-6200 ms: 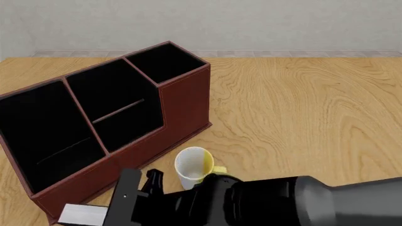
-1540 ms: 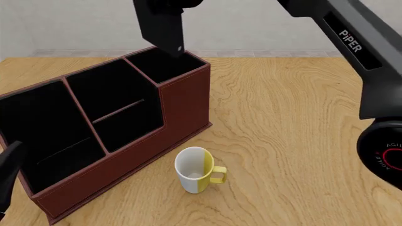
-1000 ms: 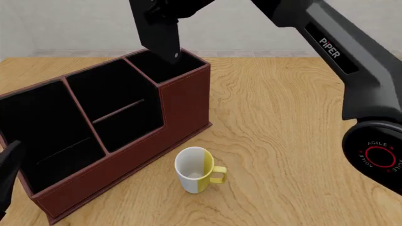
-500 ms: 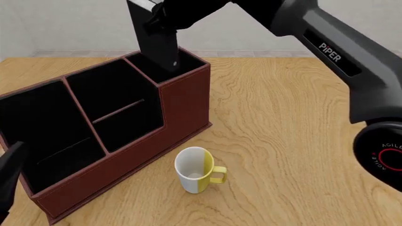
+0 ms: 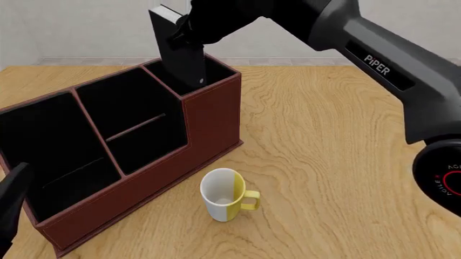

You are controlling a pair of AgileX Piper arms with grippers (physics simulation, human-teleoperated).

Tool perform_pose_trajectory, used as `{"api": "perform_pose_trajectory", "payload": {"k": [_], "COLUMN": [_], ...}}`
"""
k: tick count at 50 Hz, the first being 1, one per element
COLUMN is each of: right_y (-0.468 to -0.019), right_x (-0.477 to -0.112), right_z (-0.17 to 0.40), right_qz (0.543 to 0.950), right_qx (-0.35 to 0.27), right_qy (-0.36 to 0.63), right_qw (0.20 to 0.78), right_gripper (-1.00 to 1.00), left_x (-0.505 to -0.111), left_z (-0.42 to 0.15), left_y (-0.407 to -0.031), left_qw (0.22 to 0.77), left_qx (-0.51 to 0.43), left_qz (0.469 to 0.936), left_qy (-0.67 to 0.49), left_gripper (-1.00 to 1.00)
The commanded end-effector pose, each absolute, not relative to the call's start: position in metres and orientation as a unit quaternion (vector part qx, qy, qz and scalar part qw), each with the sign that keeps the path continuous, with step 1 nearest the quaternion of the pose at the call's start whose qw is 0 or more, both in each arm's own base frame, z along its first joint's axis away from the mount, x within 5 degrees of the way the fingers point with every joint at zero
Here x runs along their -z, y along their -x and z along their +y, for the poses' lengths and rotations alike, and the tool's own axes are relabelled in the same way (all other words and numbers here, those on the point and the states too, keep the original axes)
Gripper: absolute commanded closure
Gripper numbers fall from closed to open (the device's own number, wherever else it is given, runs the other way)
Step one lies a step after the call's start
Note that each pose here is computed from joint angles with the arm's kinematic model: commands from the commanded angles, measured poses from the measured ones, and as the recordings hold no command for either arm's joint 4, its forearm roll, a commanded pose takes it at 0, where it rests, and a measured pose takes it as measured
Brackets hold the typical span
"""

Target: Pick up the book and place it in the right compartment of the caddy.

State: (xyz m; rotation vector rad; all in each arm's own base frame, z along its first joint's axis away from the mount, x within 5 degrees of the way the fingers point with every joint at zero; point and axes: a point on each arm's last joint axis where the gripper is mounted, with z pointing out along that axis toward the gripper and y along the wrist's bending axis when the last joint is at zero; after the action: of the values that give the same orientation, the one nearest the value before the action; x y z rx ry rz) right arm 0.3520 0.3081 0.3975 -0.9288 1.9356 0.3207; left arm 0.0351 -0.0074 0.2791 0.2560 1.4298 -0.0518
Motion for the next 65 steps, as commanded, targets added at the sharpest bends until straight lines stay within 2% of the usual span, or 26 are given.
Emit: {"api": "perform_pose_trajectory", "payload": {"k": [1,65], "right_y": [-0.351,-0.364], "right_x": [-0.398,-0.348], "right_z": [0.307,0.316], "right_qz": [0.789,0.806], "right_qx": [-0.138,-0.144], "right_qy": [0.366,0.349], "right_qw": [0.473,0.456], "right_gripper": [1.0,1.0], "left_x": [-0.278,-0.288], "left_z": [-0.007,-0.006], "left_y": [-0.036,-0.031], "left_qw": [0.748,0.749], "left_qx": [0.022,0.017], "left_qz": [0.652,0.653], "left_qy": [-0.117,-0.111], "left_gripper": [-1.0,-1.0]}}
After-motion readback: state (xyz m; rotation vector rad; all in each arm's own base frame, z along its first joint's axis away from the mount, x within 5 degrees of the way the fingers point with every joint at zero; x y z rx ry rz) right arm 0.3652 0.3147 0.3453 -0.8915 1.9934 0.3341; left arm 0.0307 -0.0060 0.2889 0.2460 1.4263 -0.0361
